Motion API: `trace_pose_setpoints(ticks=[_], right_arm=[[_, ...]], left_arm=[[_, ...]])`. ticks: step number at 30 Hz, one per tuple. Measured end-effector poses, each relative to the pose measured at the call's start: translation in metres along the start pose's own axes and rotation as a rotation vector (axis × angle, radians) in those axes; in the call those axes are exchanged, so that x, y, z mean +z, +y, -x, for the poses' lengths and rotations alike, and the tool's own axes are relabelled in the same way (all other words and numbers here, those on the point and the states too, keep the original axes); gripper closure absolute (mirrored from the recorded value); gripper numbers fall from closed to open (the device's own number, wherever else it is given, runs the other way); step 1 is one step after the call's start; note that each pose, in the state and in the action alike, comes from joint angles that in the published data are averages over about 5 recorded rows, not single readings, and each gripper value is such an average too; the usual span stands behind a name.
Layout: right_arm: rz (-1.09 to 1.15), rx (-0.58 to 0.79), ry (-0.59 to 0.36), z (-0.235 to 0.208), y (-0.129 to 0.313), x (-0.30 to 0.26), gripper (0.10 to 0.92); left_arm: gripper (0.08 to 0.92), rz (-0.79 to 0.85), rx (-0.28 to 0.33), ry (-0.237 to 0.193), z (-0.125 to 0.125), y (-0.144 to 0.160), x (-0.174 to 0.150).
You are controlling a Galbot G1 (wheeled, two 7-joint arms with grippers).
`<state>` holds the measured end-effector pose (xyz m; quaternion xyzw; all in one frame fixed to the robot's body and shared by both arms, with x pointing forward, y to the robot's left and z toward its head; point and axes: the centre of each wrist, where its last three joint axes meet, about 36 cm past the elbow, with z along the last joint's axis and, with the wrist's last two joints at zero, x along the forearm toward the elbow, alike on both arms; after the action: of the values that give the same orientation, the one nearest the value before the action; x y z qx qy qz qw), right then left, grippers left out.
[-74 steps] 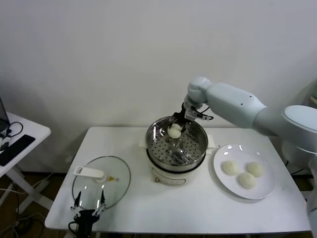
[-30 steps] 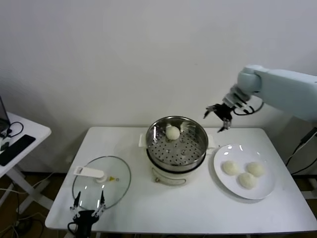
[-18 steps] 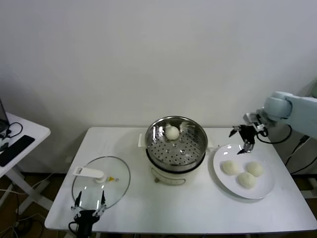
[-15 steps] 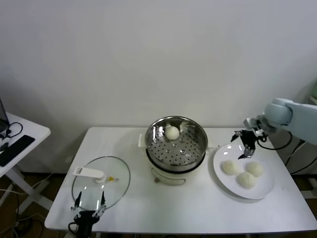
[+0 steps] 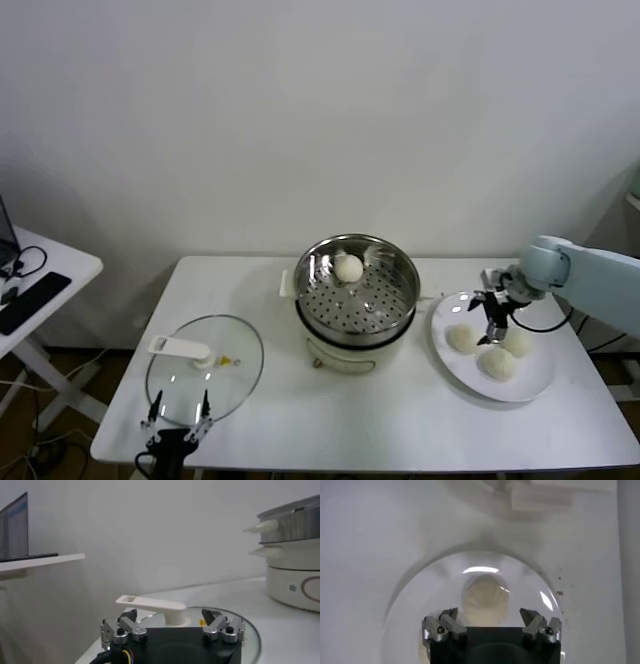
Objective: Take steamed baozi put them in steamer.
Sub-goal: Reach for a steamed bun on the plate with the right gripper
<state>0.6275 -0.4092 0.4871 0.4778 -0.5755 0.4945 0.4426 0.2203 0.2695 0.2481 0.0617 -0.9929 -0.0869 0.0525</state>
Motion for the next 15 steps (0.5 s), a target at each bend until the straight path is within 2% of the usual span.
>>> trace_pose_setpoints(ticks=[15], right_arm=[[0.011, -0.004, 0.021, 0.036, 0.001, -0.006, 0.211]], left_arm=[[0.177, 0.006, 0.000, -0.001, -0.001, 0.001, 0.000]])
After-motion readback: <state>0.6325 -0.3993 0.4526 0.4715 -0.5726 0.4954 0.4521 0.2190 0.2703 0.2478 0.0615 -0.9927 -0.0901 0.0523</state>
